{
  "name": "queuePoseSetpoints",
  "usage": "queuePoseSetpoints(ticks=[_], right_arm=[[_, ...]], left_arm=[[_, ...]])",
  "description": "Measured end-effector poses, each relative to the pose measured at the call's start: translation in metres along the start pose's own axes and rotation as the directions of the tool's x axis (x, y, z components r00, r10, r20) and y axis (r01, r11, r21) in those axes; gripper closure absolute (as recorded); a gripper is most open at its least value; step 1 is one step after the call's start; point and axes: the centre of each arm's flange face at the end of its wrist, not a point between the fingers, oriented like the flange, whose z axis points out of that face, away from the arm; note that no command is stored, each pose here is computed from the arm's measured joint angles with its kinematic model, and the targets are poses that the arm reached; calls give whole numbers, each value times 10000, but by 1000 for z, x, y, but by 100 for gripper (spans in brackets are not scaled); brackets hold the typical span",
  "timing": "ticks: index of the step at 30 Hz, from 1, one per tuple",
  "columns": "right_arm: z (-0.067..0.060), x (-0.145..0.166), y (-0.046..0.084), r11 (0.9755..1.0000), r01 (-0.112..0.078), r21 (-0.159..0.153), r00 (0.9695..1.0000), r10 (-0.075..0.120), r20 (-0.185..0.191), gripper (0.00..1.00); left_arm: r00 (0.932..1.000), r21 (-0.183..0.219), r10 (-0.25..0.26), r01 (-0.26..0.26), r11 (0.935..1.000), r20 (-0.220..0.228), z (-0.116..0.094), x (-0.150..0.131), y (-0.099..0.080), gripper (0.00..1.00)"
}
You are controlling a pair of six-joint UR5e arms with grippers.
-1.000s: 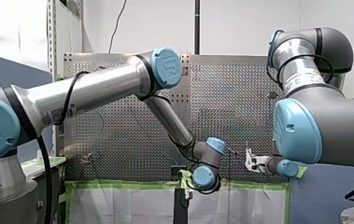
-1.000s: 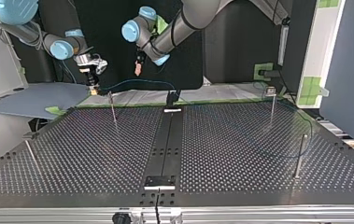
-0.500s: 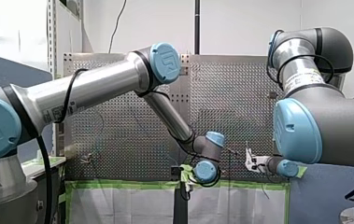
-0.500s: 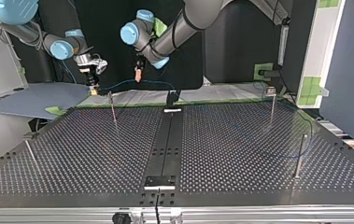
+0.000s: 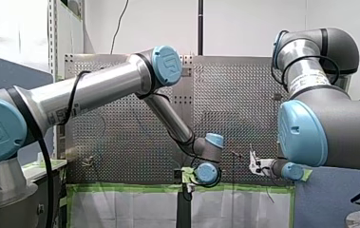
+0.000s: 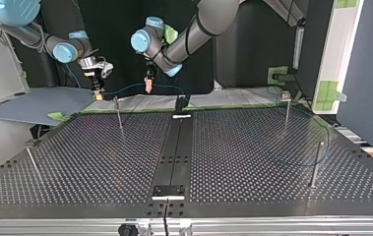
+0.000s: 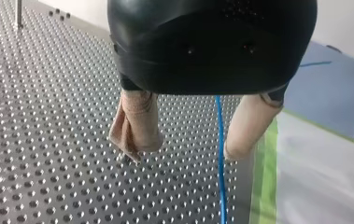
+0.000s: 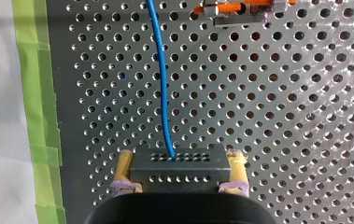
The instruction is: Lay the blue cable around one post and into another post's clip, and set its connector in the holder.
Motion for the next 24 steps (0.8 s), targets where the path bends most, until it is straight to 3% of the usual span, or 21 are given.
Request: queuePoseSetpoints(ticks=[11, 17, 21, 24], right_arm=[[0, 0, 1, 10000, 33, -33, 10000, -33, 5, 100], [-2, -1, 11, 9995, -7, -316, 10000, 9, 48, 100], [-4, -1, 19, 9990, -31, -455, 10000, 33, 57, 100], [-5, -1, 23, 9986, -32, -525, 10000, 36, 80, 100]], left_arm=[[10000, -370, 52, -54, 9993, -54, 17, -1, 14, 0], [9984, -403, 418, -433, 9982, -389, 20, 18, 10, 0], [9991, -380, 375, -382, 9985, -200, 25, 14, 1, 0], [9996, -390, 178, -170, 9991, 205, 31, 5, -8, 0]])
